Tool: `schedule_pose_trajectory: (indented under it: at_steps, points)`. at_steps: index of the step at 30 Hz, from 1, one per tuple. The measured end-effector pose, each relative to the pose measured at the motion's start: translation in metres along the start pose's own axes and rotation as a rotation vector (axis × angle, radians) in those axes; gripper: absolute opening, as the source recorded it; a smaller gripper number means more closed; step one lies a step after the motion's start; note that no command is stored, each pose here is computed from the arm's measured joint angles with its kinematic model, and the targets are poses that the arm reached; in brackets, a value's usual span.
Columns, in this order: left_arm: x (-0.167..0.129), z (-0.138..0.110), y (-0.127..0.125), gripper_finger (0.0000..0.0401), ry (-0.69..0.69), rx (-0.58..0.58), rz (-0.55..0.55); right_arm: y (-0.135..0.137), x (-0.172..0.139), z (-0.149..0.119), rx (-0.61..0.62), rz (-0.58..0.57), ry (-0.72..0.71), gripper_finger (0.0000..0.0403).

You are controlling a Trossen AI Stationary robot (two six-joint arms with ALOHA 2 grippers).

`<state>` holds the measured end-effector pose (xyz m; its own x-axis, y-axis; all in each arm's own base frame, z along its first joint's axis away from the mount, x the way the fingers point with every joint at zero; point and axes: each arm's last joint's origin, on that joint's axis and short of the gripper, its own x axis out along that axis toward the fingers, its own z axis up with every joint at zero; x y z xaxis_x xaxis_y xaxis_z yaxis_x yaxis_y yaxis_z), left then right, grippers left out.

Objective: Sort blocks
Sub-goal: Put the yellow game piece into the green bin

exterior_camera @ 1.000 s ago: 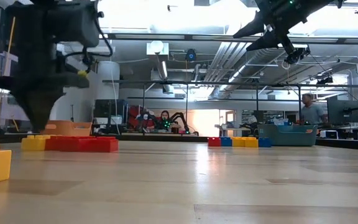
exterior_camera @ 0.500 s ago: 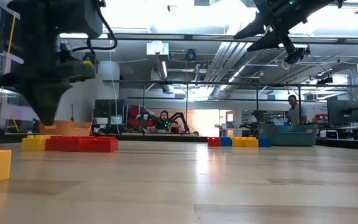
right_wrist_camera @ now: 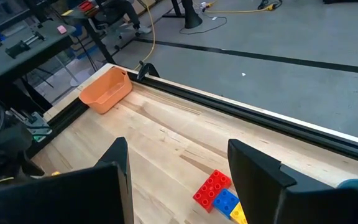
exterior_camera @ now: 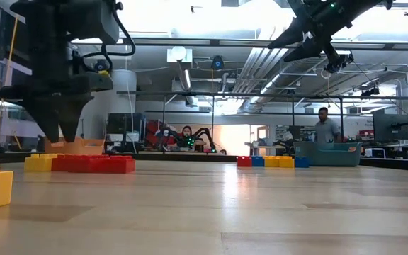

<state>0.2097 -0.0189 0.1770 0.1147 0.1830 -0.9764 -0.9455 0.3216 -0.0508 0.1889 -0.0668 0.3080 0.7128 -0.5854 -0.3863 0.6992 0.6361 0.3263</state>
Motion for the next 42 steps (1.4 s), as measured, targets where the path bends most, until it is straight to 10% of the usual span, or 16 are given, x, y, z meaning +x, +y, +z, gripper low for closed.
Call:
schedule_pose_trajectory:
  at_steps: [7,31,42]
  points:
    - [0.004,0.0,0.0,0.0014,0.009,-0.031,0.031,0.0,0.0,0.0,0.0,0.0,0.001,0.0157]
    - [0.022,-0.008,0.013,0.0,0.058,-0.013,0.148,0.0,0.0,0.0,0.002,-0.001,0.002,0.0157]
    - [-0.018,-0.004,0.031,0.0,-0.007,-0.029,0.129,0.0,0.0,0.0,0.0,-0.002,0.002,0.0157]
